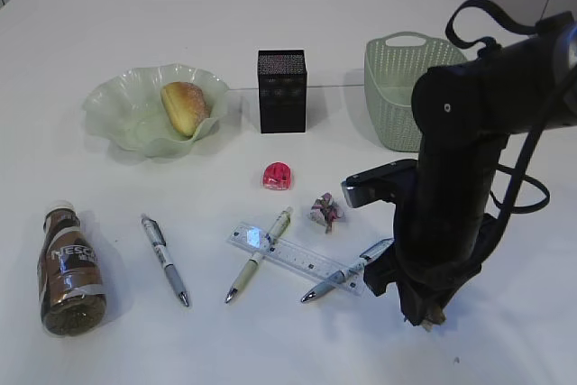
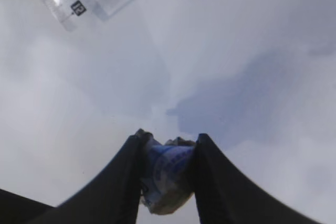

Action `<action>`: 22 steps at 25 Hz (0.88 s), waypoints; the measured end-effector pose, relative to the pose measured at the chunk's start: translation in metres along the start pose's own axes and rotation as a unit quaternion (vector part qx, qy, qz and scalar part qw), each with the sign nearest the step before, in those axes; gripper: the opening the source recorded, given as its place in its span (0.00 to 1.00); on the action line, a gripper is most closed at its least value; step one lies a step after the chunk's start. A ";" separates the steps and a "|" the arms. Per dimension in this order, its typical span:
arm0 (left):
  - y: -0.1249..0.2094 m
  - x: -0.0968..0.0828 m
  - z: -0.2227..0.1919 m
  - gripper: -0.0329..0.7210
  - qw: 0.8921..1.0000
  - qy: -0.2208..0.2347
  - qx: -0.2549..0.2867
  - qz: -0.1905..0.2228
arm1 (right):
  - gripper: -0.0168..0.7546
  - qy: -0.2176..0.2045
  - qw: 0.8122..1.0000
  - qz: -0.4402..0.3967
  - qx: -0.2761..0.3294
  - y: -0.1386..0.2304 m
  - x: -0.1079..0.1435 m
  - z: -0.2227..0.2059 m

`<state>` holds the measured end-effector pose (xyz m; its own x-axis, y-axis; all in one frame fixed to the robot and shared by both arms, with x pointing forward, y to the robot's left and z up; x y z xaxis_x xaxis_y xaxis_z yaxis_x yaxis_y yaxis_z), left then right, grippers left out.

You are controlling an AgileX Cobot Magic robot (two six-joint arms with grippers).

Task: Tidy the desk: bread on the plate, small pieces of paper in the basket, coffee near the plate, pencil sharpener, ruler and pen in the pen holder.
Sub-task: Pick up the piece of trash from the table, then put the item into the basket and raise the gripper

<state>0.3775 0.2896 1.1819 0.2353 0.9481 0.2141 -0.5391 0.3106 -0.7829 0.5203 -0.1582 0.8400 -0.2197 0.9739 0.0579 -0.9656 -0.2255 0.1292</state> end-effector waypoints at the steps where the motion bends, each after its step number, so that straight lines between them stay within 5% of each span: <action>1: 0.000 0.000 0.000 0.72 1.000 0.000 0.000 0.000 | 0.36 0.000 1.000 0.000 0.003 0.000 0.000 0.001; 9: 0.000 0.000 0.000 0.72 1.000 0.000 0.000 0.000 | 0.36 -0.007 1.000 0.010 -0.013 -0.024 0.010 0.052; 15: 0.000 0.000 0.000 0.72 1.000 0.000 0.000 0.000 | 0.36 -0.025 0.993 -0.021 -0.112 -0.065 0.022 0.112; 22: 0.000 0.000 0.000 0.72 1.000 0.000 0.000 0.000 | 0.36 0.027 0.976 -0.043 -0.213 -0.095 0.005 0.170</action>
<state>0.3775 0.2896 1.1819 0.2353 0.9481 0.2141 -0.5391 0.3106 -0.7829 0.6349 -0.1362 0.9959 -0.1305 0.9914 0.0113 -0.9484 -0.1215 -0.2929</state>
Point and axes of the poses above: a point on each arm's last joint axis where the gripper is mounted, z pointing back along that axis away from the gripper, x along the wrist's bending axis when the last joint is at zero, y = z × x, the point moved 8 cm from there along -z, pointing out along that axis toward the gripper, and after that the axes turned 11 degrees about -z, right-handed, at the moved point
